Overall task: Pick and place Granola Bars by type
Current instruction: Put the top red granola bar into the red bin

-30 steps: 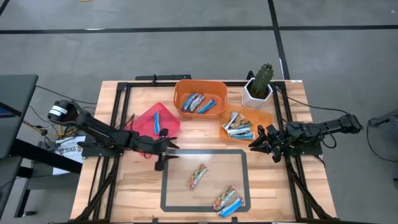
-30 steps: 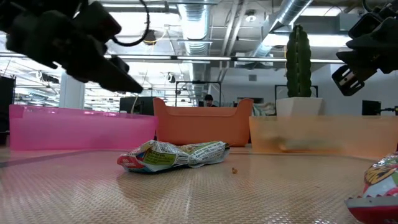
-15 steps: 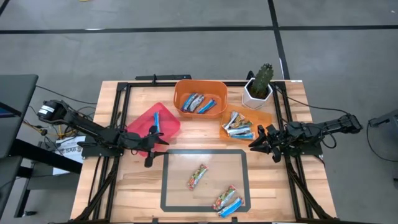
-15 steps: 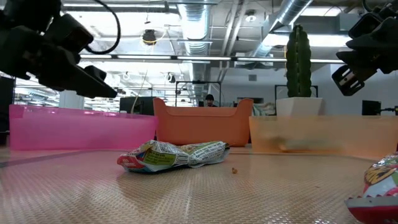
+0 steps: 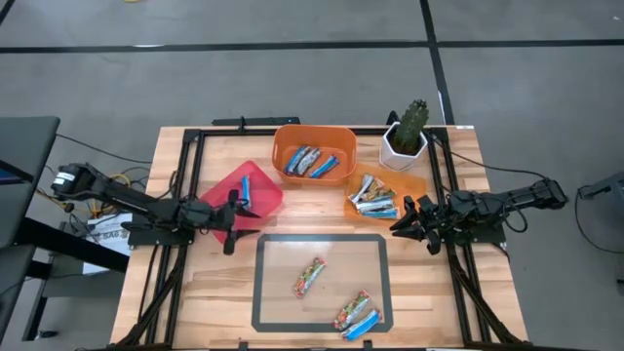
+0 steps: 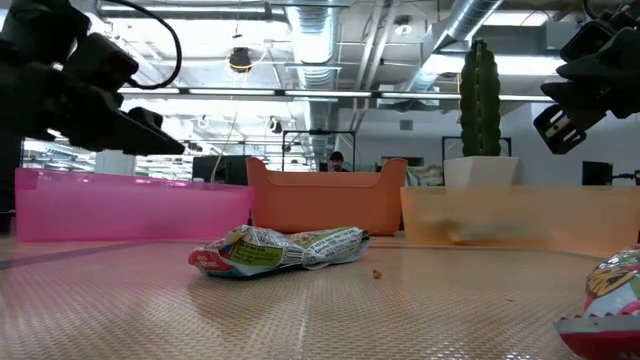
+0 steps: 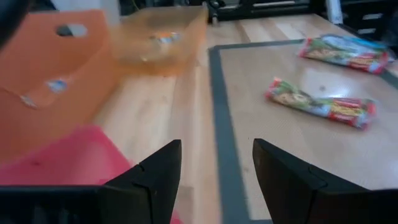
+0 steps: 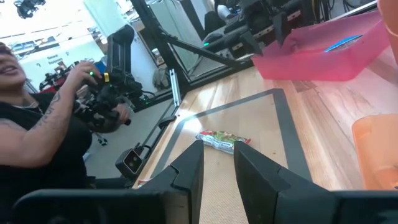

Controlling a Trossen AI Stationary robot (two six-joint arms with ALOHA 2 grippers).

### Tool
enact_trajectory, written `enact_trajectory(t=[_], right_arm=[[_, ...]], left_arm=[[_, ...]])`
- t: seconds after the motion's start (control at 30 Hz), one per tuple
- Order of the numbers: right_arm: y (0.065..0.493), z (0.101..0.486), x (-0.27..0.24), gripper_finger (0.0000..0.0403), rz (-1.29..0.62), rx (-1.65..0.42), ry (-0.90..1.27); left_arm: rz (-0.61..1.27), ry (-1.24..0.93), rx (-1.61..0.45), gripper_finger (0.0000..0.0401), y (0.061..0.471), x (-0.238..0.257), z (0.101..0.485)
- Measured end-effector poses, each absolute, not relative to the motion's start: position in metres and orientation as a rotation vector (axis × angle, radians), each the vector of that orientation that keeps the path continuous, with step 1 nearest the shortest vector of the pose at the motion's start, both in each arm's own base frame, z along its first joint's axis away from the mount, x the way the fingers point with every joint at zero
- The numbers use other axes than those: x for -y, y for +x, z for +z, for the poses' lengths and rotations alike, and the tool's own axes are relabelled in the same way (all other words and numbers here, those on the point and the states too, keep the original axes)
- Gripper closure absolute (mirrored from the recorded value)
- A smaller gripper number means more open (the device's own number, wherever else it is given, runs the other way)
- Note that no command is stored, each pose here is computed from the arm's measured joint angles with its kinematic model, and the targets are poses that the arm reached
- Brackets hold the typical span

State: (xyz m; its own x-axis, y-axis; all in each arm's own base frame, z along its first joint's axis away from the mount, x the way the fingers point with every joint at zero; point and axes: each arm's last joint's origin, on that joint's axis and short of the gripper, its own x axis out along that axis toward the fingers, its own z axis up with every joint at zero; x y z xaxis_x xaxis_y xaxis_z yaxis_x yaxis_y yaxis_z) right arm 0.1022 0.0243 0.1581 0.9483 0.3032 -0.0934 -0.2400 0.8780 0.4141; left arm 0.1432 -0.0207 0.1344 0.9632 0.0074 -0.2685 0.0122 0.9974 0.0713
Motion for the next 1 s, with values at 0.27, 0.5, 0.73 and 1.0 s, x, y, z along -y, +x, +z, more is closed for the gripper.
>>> enact_trajectory(t=[0.27, 0.5, 0.73, 1.0], right_arm=[[0.102, 0.158, -0.024, 0.0321, 0.285, -0.158, 0.411], [0.102, 0.158, -0.024, 0.0321, 0.285, -0.158, 0.411], [0.102, 0.158, -0.024, 0.0321, 0.284, -0.158, 0.411], [0.102, 0.158, -0.024, 0.0321, 0.284, -0.158, 0.411]], left_arm=[[0.077, 0.162, -0.175, 0.0208, 0.140, 0.009, 0.147], [0.137, 0.234, -0.109, 0.0208, 0.135, 0.001, 0.157], [0.177, 0.230, -0.067, 0.0208, 0.124, -0.004, 0.164], [0.183, 0.223, -0.066, 0.0208, 0.107, -0.005, 0.163]])
